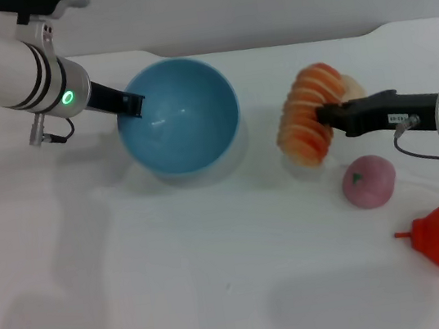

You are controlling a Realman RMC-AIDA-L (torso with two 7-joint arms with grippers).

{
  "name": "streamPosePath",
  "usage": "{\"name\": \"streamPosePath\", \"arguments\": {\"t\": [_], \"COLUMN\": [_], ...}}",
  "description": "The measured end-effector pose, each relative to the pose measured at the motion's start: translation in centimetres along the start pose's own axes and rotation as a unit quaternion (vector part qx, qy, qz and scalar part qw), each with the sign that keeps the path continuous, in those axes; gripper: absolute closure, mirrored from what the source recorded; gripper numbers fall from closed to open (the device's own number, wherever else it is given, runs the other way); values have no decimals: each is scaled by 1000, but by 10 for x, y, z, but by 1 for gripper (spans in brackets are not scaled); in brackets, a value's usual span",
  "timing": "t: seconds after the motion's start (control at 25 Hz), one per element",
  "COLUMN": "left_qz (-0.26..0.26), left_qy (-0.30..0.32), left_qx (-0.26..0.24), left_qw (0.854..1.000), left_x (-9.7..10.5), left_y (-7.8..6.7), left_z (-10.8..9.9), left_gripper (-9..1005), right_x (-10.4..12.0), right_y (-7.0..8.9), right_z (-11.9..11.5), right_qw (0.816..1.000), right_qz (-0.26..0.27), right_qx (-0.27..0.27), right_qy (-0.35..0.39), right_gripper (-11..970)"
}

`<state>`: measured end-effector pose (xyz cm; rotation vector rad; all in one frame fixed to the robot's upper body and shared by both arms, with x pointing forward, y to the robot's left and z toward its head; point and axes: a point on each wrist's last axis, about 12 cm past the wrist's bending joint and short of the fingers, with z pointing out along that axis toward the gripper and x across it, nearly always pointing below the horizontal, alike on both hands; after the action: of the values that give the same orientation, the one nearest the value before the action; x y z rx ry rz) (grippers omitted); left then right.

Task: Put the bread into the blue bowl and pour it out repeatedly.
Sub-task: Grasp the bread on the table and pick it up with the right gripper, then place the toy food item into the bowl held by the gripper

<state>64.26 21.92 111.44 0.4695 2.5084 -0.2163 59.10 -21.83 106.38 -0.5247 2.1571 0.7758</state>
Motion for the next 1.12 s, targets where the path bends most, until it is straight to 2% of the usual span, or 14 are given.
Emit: {"name": "streamPosePath", "arguments": {"t": [0.16,0.36,0.6,0.8,1.12], "left_qz": [13,52,103,93,79], "left_qy": [21,61,91,93,95], "left_qx": [9,13,50,115,120], "left_qw": [1000,997,989,985,985], "left_x": [0,-5,-9,-15,-17], "left_y": [-5,-19,-55,-82,-83], "left_z": [-1,-2,1,-2,-4], "left_gripper": [997,996,996,996,996], "right_x": [-5,-20,-30,-22,0], "right_y": [7,19,33,45,41], "right_z": [-2,-7,-6,4,6], "right_qw": [999,992,979,977,979], "right_qz": [-29,-78,-129,-149,-158], "right_qx": [-33,-70,-105,-126,-121], "right_qy": [-26,-70,-118,-88,-50], "right_gripper": [892,896,898,905,908]}}
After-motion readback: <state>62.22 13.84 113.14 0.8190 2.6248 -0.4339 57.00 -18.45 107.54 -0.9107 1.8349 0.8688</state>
